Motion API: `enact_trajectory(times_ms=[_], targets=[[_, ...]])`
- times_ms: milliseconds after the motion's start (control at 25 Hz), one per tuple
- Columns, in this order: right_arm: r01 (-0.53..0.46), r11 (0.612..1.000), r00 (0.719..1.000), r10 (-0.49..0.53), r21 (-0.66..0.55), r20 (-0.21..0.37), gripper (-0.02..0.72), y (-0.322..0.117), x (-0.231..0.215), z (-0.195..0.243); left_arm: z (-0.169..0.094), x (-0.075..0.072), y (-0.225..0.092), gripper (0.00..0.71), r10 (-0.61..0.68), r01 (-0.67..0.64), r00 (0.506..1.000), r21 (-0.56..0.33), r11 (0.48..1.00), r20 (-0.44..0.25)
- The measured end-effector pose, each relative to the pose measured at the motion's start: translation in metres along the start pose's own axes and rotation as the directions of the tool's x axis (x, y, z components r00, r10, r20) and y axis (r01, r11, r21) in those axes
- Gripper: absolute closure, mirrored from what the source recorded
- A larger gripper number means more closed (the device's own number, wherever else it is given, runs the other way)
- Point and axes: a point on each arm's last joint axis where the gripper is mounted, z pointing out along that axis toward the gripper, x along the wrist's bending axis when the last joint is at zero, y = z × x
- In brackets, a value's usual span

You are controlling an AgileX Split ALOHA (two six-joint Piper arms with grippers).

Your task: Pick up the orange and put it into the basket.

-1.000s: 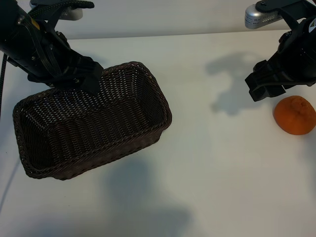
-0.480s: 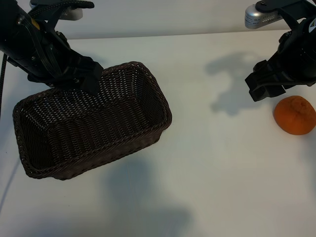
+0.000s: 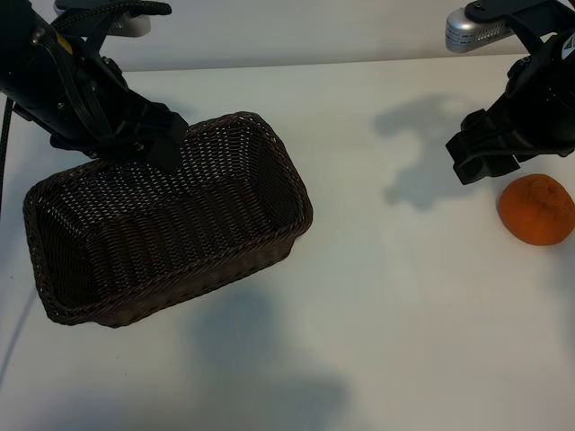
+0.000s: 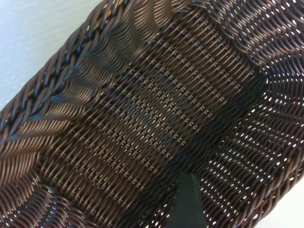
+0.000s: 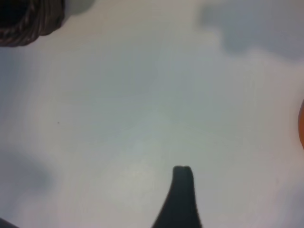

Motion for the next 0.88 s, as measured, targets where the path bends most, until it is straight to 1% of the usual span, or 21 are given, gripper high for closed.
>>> enact_trajectory(times_ms=[200,360,440,560,640,760,880], targets=[[0.000,1.000,1.000,0.000,-0.001,0.000,0.108,0.000,0.000,0.000,0.000,0.000,0.000,0.116,0.000,0.000,1.000,-0.001,1.000,0.000],[0.001,1.000,1.000,-0.001,-0.001,0.000,0.108,0.000,0.000,0.000,0.000,0.001,-0.002,0.116,-0.036,0.036,0.999,0.017,0.999,-0.013],[0.001,1.000,1.000,-0.001,-0.001,0.000,0.108,0.000,0.000,0.000,-0.002,0.005,-0.004,0.116,-0.061,0.063,0.996,0.034,0.997,-0.061],[0.000,1.000,1.000,0.000,-0.001,0.000,0.108,0.000,0.000,0.000,-0.015,0.012,-0.011,0.116,-0.108,0.114,0.982,0.026,0.993,-0.157],[0.000,1.000,1.000,0.000,-0.001,0.000,0.108,0.000,0.000,0.000,-0.031,0.013,-0.020,0.116,-0.143,0.147,0.968,0.004,0.989,-0.205],[0.000,1.000,1.000,0.000,-0.001,0.000,0.108,0.000,0.000,0.000,-0.053,0.018,-0.038,0.116,-0.211,0.203,0.937,-0.057,0.978,-0.280],[0.000,1.000,1.000,0.000,-0.001,0.000,0.108,0.000,0.000,0.000,-0.057,0.023,-0.061,0.116,-0.286,0.271,0.896,-0.093,0.958,-0.339]])
